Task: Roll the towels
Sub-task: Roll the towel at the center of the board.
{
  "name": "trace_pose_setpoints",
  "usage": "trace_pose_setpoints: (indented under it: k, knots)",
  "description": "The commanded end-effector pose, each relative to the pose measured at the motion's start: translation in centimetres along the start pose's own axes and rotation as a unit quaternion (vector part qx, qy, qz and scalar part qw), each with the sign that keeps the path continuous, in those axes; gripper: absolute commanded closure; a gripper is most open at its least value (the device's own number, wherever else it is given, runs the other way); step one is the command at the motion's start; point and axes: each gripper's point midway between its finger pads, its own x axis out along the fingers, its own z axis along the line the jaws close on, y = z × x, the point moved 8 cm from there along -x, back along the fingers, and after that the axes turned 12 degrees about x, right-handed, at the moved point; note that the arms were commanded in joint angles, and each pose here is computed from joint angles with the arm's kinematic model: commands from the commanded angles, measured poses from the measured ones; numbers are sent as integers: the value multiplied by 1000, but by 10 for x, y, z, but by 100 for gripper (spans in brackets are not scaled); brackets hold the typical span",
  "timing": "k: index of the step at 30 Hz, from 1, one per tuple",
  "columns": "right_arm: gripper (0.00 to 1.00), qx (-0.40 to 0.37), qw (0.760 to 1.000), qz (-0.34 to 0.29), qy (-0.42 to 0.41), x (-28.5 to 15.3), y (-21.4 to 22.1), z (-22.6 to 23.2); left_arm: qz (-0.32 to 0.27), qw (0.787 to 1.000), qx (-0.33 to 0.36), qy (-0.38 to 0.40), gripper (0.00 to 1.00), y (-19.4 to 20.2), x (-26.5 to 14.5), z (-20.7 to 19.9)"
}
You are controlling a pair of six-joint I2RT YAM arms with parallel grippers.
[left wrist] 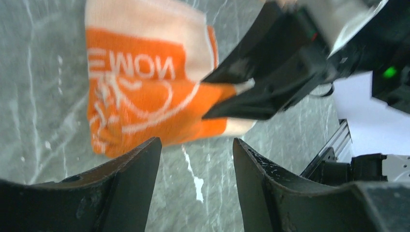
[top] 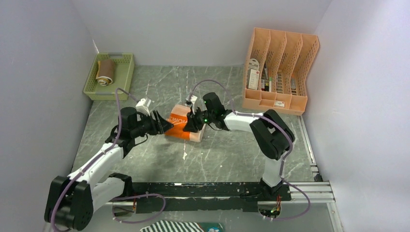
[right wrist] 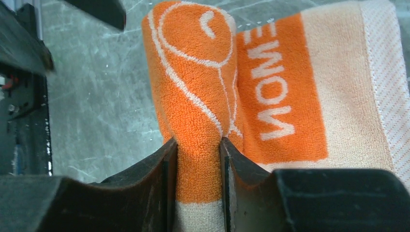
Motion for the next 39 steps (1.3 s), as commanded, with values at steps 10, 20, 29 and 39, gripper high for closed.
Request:
trace_pose_setpoints:
  k: [10, 20, 29, 39]
  knots:
    - [63, 153, 981, 93, -74, 17, 25, -36, 5, 999, -28, 16, 34, 21, 40, 24]
    - [0, -3, 999, 3, 40, -16, -12, -17, 40, 998, -25, -31, 36, 17, 65, 44]
    - [0, -215, 955, -136, 152, -51, -25, 22, 62, 997, -23, -36, 36, 20, 71, 46]
    - [0, -278, 939, -37, 201, 7, -4, 40, 81, 996, -23, -42, 36, 23, 74, 46]
